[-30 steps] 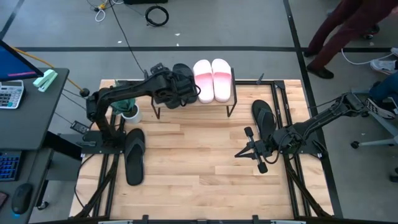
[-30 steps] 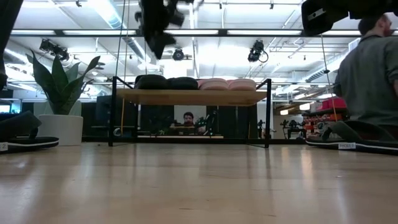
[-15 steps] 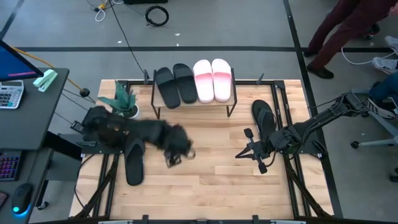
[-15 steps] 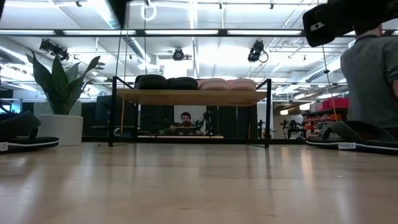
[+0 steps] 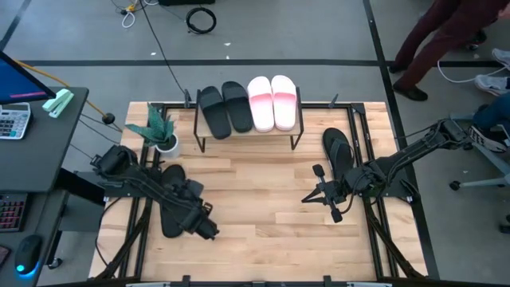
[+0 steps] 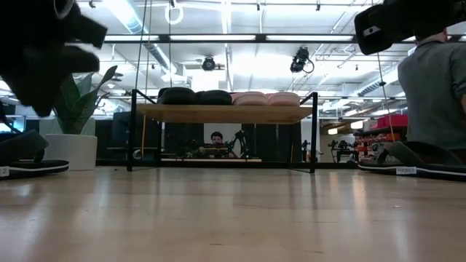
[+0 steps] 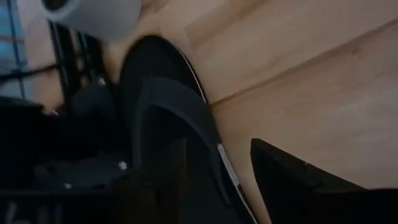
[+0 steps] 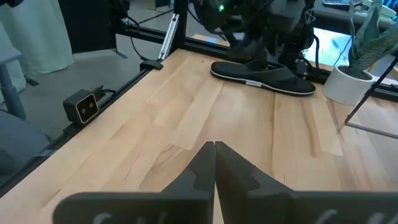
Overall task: Pick and place slides into the shelf
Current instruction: Put the left black slipper under the shelf
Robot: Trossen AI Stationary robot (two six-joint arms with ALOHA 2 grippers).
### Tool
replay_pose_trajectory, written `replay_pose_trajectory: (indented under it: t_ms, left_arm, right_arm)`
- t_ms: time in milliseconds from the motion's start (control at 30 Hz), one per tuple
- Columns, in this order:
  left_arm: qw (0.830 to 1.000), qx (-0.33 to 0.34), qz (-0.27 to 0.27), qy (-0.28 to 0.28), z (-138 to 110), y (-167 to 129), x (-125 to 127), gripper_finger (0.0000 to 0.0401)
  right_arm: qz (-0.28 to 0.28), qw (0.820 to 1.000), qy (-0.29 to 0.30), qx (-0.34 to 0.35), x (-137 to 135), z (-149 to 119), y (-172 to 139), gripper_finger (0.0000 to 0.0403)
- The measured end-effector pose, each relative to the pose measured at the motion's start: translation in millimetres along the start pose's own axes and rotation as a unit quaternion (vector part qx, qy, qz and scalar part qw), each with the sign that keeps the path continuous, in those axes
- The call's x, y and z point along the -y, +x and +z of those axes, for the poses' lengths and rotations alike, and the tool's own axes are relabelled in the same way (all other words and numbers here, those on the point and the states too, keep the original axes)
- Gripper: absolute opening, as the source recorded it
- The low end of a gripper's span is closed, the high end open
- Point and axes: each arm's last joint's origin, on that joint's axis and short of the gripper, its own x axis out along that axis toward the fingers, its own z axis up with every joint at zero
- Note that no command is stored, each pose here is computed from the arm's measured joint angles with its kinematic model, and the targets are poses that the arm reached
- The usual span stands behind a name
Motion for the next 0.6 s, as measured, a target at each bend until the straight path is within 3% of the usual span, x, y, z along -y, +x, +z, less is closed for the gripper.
replay_pose_trajectory:
  t_ms: [167, 400, 600]
  left_arm:
    - [0.999, -0.014, -0.023, -0.023, -10, 12, 5, 0.0188]
    - [0.998, -0.027, 0.003, -0.054, -24, 25, -2, 0.0183]
    - [0.998, -0.026, -0.035, -0.052, -35, 37, 2, 0.0184]
  right_arm:
    - [0.000, 1.000, 0.000, 0.000, 0, 0, 0, 0.0016]
    - [0.000, 1.000, 0.010, 0.000, 0, 0, 0, 0.0016]
    - [0.000, 1.000, 0.017, 0.000, 0, 0, 0, 0.0016]
